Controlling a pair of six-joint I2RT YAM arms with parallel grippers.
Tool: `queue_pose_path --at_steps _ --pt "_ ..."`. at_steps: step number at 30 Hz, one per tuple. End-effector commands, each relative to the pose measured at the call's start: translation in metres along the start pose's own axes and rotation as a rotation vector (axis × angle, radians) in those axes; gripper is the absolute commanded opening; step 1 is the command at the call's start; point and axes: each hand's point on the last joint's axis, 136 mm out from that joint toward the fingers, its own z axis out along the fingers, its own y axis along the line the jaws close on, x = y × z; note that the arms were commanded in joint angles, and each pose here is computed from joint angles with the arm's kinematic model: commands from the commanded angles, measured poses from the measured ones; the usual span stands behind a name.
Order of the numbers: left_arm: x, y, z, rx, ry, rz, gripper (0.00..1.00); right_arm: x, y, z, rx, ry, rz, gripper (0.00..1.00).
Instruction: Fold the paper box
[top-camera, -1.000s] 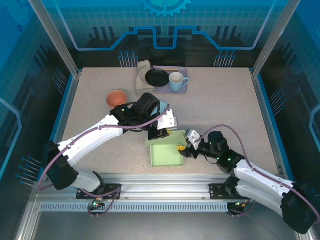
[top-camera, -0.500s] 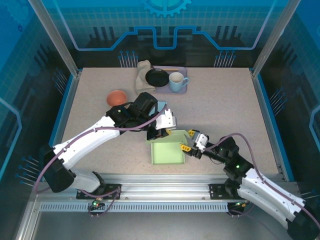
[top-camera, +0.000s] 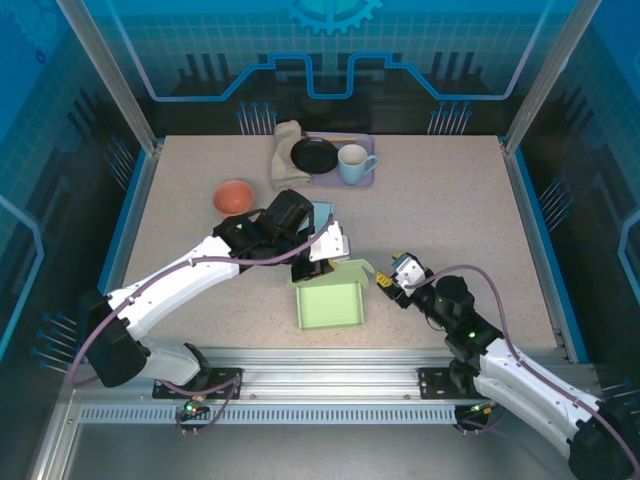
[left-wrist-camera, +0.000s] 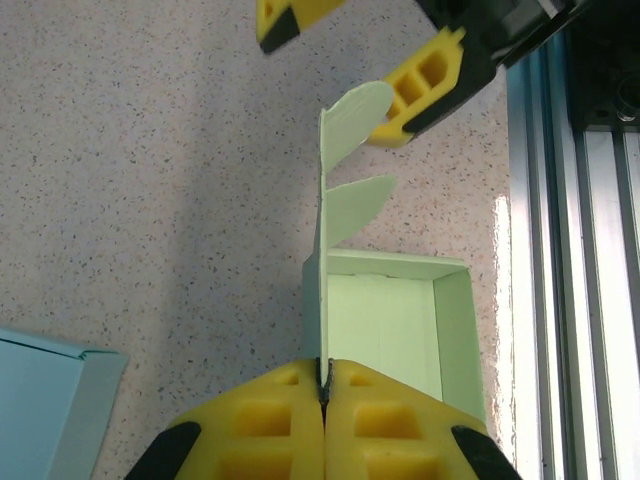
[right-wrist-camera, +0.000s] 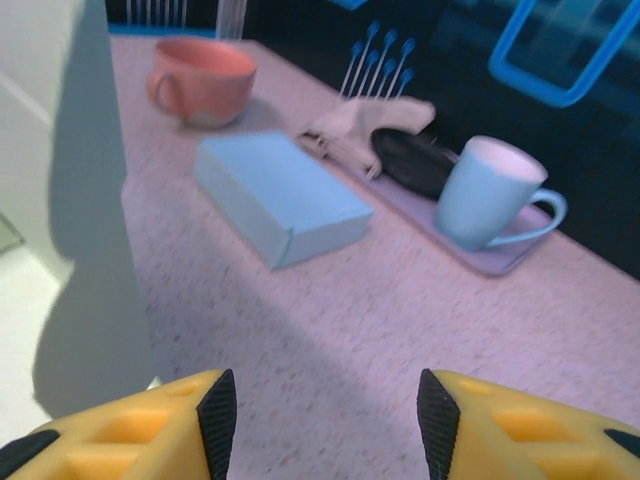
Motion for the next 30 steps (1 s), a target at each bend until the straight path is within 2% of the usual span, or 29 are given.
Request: queue_pose_path --at_steps 1,8,22,30 --pt "-0.013 -0.006 -0.016 0.002 -0.076 0.023 0.01 -0.025 0.010 0.000 -0.079 -0.085 -0.041 0.52" --pt "-0.017 -0.012 -0.016 0.041 -0.091 0.022 0.01 -0.032 0.030 -0.002 -0.193 -0.130 -0.053 0.51" --pt "-0.022 -0.025 -0.019 0.122 -0.116 0.022 0.02 -0.048 0.046 -0.007 -0.274 -0.179 -0.102 0.51" --pt "-0.022 -0.028 -0.017 0.150 -0.109 0.020 0.02 -0.054 0.061 -0.003 -0.380 -0.180 -0.147 0.50"
